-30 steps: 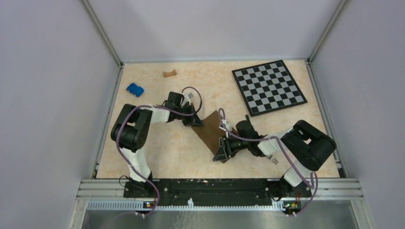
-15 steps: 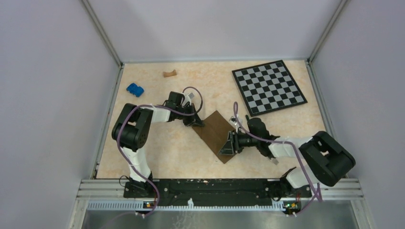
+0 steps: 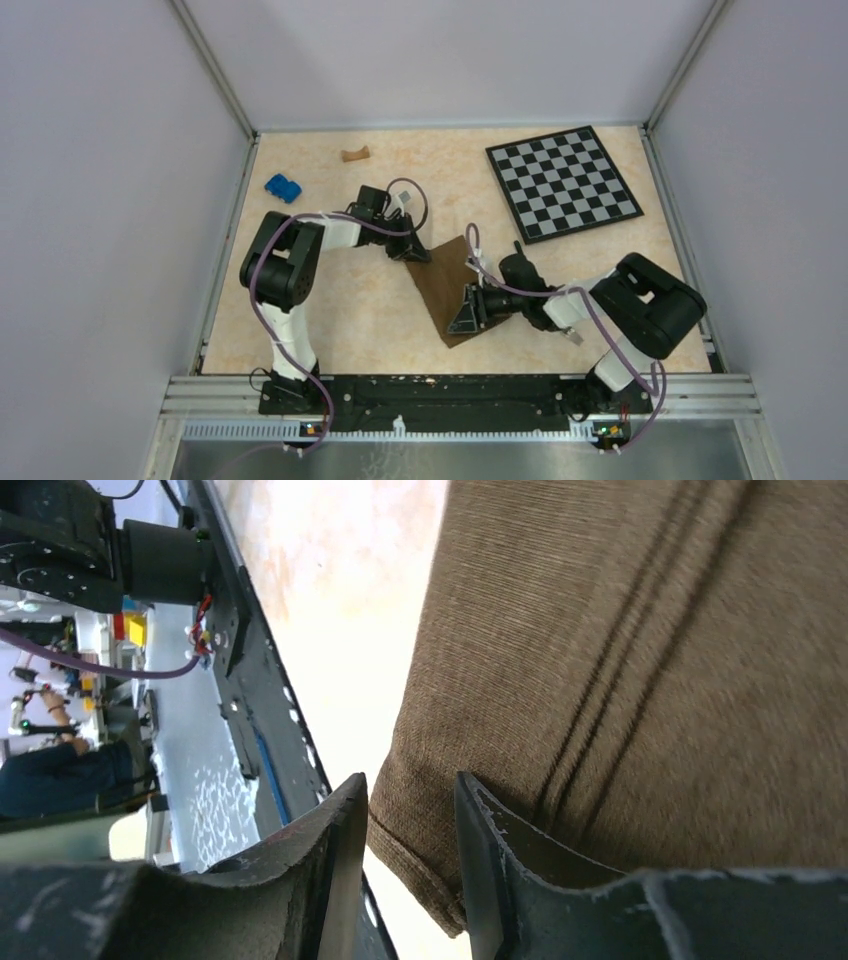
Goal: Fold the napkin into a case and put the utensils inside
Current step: Fold the lower triangle-folded napkin at the center of the board.
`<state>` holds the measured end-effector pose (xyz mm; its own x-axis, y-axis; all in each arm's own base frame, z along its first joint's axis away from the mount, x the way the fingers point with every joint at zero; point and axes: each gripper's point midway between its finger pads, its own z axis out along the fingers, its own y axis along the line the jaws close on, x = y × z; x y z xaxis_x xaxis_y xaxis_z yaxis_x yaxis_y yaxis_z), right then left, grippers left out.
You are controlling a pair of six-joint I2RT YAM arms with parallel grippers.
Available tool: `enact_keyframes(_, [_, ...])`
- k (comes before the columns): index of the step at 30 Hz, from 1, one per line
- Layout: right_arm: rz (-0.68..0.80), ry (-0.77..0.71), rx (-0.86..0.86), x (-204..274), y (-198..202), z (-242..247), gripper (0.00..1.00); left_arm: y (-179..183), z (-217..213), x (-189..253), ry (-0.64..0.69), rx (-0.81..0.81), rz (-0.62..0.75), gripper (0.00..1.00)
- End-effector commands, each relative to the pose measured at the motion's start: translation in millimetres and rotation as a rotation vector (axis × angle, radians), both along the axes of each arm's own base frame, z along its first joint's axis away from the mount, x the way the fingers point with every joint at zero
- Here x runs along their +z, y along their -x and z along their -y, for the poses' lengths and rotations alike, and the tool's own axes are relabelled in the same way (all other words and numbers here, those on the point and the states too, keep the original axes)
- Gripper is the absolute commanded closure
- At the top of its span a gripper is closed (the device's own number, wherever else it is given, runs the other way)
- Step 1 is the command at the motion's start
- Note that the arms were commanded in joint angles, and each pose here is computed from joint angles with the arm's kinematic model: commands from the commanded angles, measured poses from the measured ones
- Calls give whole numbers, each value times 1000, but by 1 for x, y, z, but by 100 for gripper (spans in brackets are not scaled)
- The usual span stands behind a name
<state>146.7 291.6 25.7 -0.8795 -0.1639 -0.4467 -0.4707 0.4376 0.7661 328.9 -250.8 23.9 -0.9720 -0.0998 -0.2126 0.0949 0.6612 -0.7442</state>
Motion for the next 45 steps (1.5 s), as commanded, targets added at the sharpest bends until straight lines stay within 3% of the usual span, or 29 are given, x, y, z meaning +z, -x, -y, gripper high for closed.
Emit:
enact_keyframes(1, [-33, 82, 32, -29, 9, -19, 62, -8, -31, -40, -213, 33, -24, 81])
enact_keyframes(5, [-9, 77, 106, -25, 5, -57, 64, -17, -32, -14, -231, 38, 36, 70])
enact_keyframes(11, [66, 7, 81, 25, -26, -75, 59, -6, -21, 40, -181, -8, 126, 51])
enact_keyframes(15, [64, -16, 150, 36, -17, -77, 57, 5, -27, 55, -178, 1, 153, 47])
enact_keyframes(19, [80, -45, 192, 41, -9, -86, 59, 12, -29, 44, -175, 22, 124, 59])
enact_keyframes(24, [66, -118, 285, 47, 11, -104, 79, 11, -43, 2, -261, 79, 53, 76])
enact_keyframes(27, [60, -121, 307, 38, 16, -106, 82, 11, -47, -23, -294, 95, 9, 86])
enact_keyframes(37, [-31, -14, 333, -17, 43, -74, 76, 17, -54, -58, -334, 110, -57, 90])
enact_keyframes(45, [116, 3, 229, 33, 9, -61, 67, 3, -54, -43, -357, 90, -13, 90])
